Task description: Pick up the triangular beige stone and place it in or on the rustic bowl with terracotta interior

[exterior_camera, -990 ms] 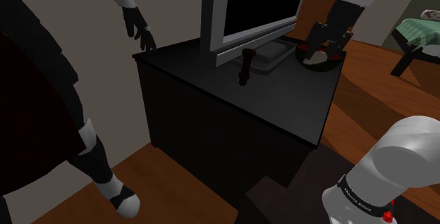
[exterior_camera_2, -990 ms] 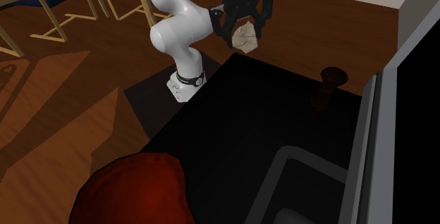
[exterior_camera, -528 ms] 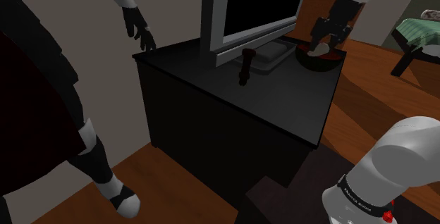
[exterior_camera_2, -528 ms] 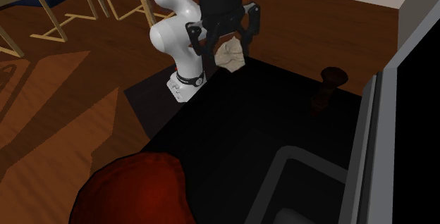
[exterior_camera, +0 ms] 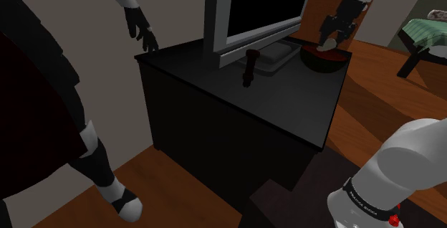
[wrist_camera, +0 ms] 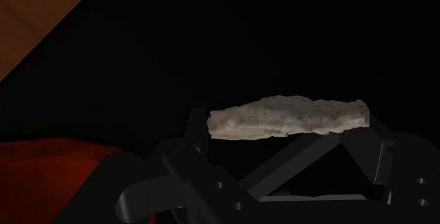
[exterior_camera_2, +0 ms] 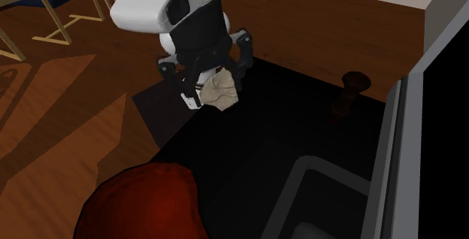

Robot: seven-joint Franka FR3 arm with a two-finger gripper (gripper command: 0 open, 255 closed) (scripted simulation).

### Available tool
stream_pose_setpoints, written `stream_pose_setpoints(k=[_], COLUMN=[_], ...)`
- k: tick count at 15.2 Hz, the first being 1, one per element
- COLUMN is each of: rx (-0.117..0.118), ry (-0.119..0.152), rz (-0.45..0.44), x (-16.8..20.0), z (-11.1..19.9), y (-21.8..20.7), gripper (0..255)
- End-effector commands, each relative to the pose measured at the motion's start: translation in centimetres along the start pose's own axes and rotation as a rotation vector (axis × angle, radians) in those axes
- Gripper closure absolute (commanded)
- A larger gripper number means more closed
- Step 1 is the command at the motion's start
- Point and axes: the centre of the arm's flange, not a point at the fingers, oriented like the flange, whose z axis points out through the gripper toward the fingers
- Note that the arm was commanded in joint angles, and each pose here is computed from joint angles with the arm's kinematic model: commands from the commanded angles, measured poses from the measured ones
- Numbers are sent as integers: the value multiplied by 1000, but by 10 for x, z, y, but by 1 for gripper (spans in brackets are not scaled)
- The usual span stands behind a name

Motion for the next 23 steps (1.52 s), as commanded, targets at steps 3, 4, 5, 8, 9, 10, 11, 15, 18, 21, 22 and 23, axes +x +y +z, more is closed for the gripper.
stream_pose_setpoints(k=[3,4,5,8,9,10,11,15,18,21,22,23], rx=[-1,-1,-1,-1,-1,-1,-1,-1,-1,-1,-1,-1], ry=[0,0,0,0,0,0,0,0,0,0,0,0], rz=[-1,-1,-1,-1,-1,-1,-1,-1,-1,-1,-1,-1], x=[38,47,56,82,91,100,109,144,156,156,155,155], z=[-4,-5,-6,-10,-11,-12,-13,-17,-8,7,13,18], y=[39,49,58,87,97,107,117,155,171,173,174,175], gripper=[255,255,255,255,255,255,255,255,255,255,255,255])
